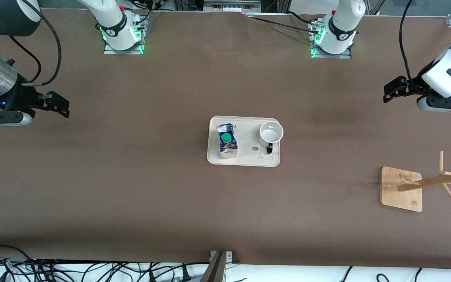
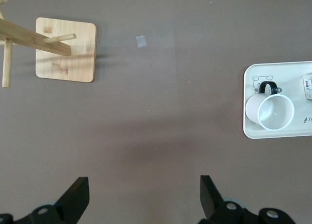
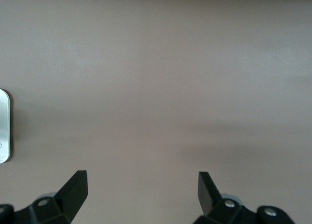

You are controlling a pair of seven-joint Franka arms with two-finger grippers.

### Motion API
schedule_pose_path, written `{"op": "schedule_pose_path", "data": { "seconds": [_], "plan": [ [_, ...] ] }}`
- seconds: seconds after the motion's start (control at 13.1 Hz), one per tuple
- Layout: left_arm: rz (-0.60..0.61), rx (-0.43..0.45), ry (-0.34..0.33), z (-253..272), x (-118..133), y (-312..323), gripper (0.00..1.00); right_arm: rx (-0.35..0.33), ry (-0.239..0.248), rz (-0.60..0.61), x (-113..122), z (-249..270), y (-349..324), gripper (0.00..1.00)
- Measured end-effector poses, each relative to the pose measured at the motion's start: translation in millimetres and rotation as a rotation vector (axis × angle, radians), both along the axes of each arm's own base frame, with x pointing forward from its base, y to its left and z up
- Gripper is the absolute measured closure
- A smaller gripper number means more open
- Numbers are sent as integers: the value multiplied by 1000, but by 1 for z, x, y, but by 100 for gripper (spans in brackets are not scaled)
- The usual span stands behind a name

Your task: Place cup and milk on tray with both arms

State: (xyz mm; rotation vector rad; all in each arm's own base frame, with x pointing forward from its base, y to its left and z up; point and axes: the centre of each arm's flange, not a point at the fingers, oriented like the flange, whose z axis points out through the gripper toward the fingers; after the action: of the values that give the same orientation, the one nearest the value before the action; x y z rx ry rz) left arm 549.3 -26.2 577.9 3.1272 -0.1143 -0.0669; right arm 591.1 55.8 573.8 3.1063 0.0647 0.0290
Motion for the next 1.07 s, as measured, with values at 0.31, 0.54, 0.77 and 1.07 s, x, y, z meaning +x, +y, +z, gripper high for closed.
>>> {"op": "schedule_pose_path", "data": {
  "seconds": [0.31, 0.54, 0.77, 1.07],
  "plan": [
    [-8, 0, -6, 3, 0, -4, 0, 0, 1, 0, 0, 0, 0, 0],
    [-13, 0, -6, 3, 0, -7, 0, 0, 1, 0, 0, 0, 0, 0],
    [-8, 0, -5, 2, 1, -4, 0, 1, -1, 1, 0, 0, 1, 0],
    [-7, 0, -4, 1, 1, -4, 0, 5, -27, 13, 1, 9, 5, 0]
  ]
}}
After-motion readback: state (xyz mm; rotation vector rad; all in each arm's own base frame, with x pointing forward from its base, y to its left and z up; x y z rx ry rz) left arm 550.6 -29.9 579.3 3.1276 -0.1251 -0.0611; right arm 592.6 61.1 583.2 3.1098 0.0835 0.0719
